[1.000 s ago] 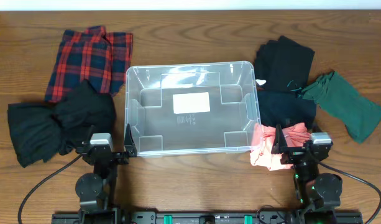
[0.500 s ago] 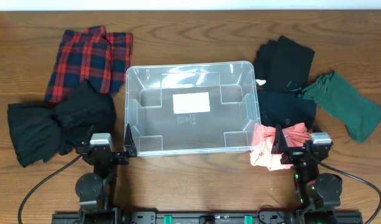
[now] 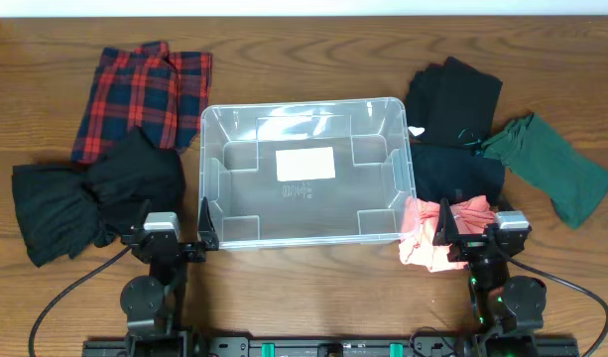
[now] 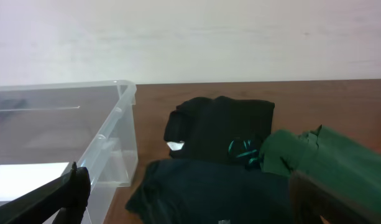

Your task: Pack container

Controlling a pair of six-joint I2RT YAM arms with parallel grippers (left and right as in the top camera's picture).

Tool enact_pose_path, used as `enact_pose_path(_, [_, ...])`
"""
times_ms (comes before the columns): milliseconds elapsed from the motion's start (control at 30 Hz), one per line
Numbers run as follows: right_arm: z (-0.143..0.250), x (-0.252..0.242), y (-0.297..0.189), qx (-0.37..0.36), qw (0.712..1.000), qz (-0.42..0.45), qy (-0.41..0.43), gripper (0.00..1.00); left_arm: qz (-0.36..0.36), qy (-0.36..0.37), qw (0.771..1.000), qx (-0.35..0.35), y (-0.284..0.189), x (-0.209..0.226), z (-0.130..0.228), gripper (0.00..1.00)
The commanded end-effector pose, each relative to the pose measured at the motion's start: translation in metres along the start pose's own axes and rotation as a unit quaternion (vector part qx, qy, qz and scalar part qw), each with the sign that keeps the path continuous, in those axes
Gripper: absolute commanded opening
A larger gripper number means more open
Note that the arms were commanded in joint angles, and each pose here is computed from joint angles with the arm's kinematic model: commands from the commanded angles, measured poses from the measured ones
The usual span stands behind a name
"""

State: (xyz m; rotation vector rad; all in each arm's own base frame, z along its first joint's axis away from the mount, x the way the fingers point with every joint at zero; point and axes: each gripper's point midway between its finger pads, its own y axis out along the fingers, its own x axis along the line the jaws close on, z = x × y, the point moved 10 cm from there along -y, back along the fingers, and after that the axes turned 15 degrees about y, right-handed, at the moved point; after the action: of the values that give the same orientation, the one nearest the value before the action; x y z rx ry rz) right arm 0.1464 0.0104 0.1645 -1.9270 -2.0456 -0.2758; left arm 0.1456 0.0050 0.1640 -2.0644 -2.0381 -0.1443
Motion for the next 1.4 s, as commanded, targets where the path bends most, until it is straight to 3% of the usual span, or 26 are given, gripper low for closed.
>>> enact_pose_path(0, [0.001, -0.002, 0.000, 0.002, 1.000, 0.004, 0.006, 0.99, 0.018, -0.004, 1.000, 0.022, 0.001, -0.004, 0.010, 0.98])
enact_pose_path(300, [0.001, -0.002, 0.000, 0.002, 1.000, 0.004, 0.006, 0.99, 0.015, -0.169, 0.986, 0.007, -0.003, -0.001, -0.007, 0.98])
enact_pose_path(500, [0.001, -0.002, 0.000, 0.002, 1.000, 0.004, 0.006, 0.99, 0.005, -0.172, 0.985, 0.016, -0.016, 0.015, -0.068, 0.98])
enact_pose_path(700, [0.001, -0.002, 0.000, 0.002, 1.000, 0.004, 0.006, 0.99, 0.030, -0.181, 0.972, 0.145, -0.008, 0.032, -0.142, 0.98])
enact_pose_path(833, [0.001, -0.002, 0.000, 0.002, 1.000, 0.004, 0.006, 0.99, 0.081, -0.186, 0.962, 0.184, 0.007, 0.037, -0.188, 0.98])
enact_pose_path(1067, [0.001, -0.002, 0.000, 0.002, 1.000, 0.004, 0.006, 0.99, 0.020, -0.184, 0.962, 0.203, 0.025, 0.059, -0.209, 0.98])
enact_pose_path(1167, [0.001, -0.002, 0.000, 0.002, 1.000, 0.004, 0.007, 0.99, -0.048, -0.242, 0.936, 0.252, 0.026, 0.081, -0.196, 0.98])
enact_pose_path(1367, [0.001, -0.002, 0.000, 0.002, 1.000, 0.004, 0.006, 0.99, -0.158, -0.362, 0.862, 0.317, 0.022, 0.144, -0.153, 0.98])
